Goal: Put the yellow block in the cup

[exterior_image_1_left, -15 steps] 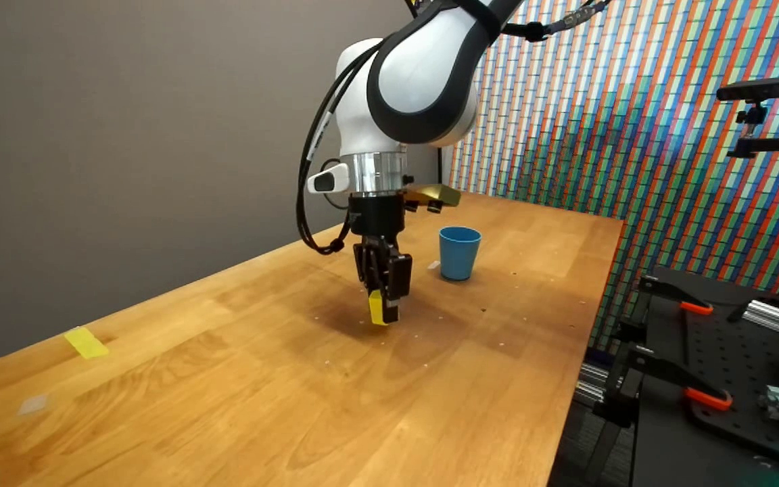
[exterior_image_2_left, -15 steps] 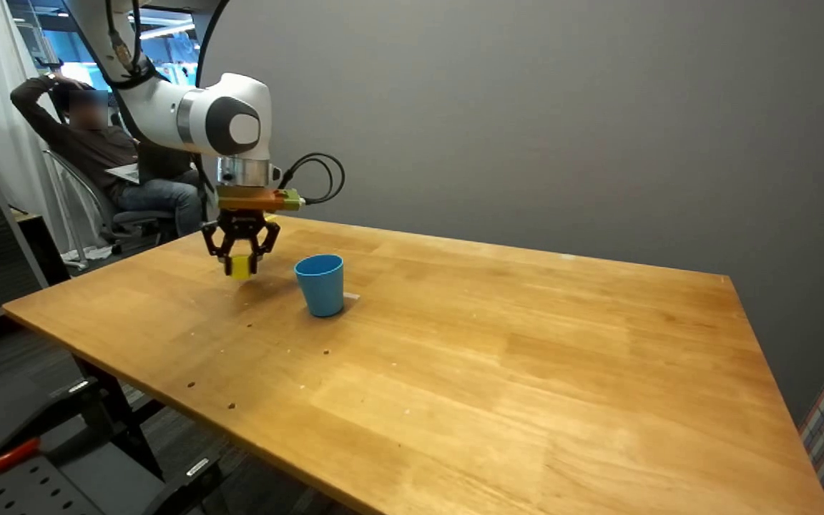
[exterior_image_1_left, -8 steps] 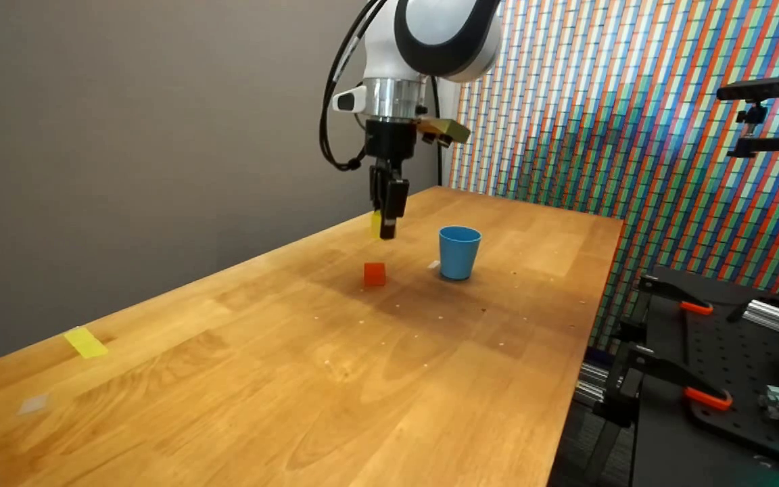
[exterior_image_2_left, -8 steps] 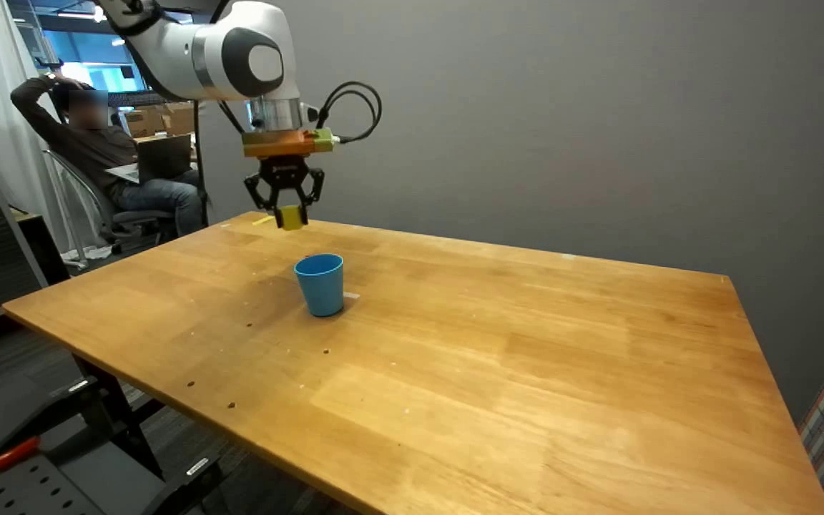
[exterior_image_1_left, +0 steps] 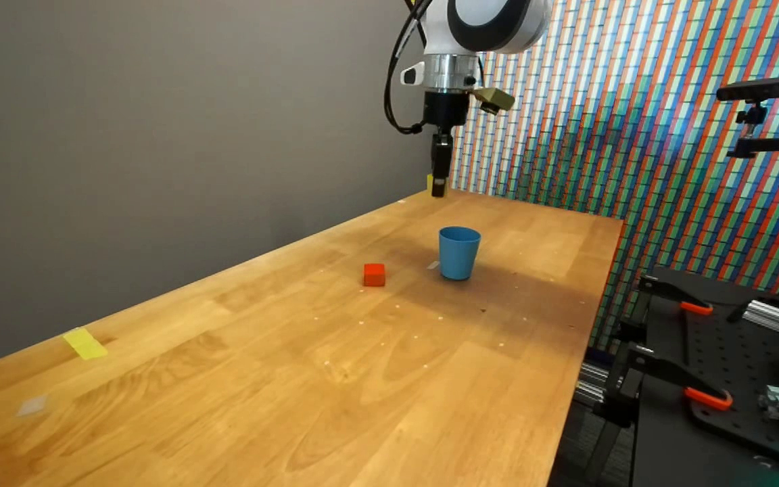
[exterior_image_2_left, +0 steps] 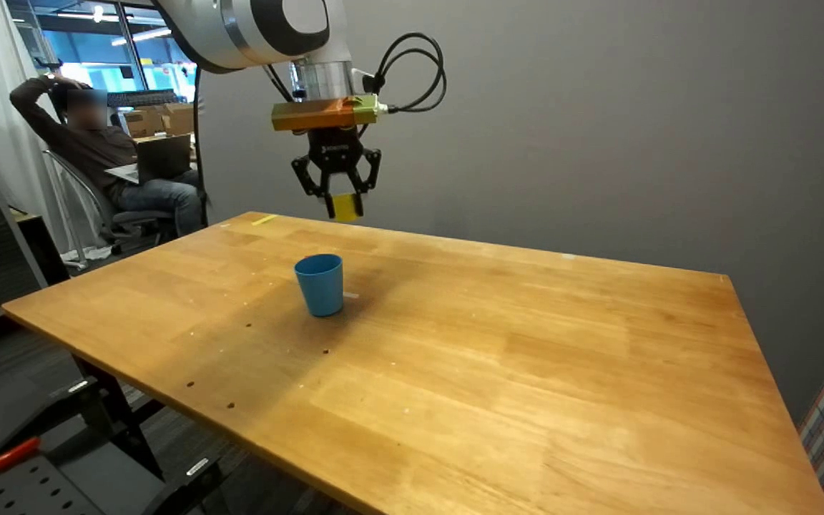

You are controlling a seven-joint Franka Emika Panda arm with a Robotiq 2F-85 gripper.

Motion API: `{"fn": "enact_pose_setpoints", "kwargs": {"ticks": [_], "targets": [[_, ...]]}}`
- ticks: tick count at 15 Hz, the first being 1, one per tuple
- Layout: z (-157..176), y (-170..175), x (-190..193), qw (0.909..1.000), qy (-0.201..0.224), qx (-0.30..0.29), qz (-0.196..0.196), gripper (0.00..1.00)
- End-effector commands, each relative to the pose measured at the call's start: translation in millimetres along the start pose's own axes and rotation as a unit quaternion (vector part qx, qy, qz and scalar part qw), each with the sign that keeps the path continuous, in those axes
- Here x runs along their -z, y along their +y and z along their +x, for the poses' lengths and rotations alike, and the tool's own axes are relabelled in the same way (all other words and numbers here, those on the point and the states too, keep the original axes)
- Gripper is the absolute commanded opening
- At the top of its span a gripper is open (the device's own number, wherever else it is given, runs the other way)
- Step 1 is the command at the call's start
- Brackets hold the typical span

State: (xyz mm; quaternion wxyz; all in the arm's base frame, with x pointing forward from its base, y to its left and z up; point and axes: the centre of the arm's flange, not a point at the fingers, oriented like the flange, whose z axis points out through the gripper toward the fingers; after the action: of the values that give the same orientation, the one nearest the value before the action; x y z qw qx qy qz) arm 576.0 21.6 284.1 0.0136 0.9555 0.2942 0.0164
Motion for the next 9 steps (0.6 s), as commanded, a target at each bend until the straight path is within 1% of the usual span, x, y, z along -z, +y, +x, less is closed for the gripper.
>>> {"fn": "enact_pose_setpoints", "kwargs": {"ticks": [1, 2, 3, 4, 6, 8, 9], "targets": [[-18.3, 4.2, 3.6, 0.9987, -0.022, -0.031, 0.035, 0.22], [-20.5, 3.9, 1.3, 0.9978, -0.03, -0.036, 0.047, 0.22], [-22.2, 0.3, -0.1, 0.9962, -0.039, -0.036, 0.07, 0.22], [-23.9, -2.8, -1.6, 0.9947, -0.048, -0.037, 0.083, 0.22], [-25.7, -9.5, -5.9, 0.9903, -0.065, -0.042, 0.115, 0.22], [-30.5, -12.8, -11.3, 0.9884, -0.07, -0.049, 0.126, 0.22], [-31.5, -13.5, -14.5, 0.9886, -0.069, -0.048, 0.125, 0.22]]}}
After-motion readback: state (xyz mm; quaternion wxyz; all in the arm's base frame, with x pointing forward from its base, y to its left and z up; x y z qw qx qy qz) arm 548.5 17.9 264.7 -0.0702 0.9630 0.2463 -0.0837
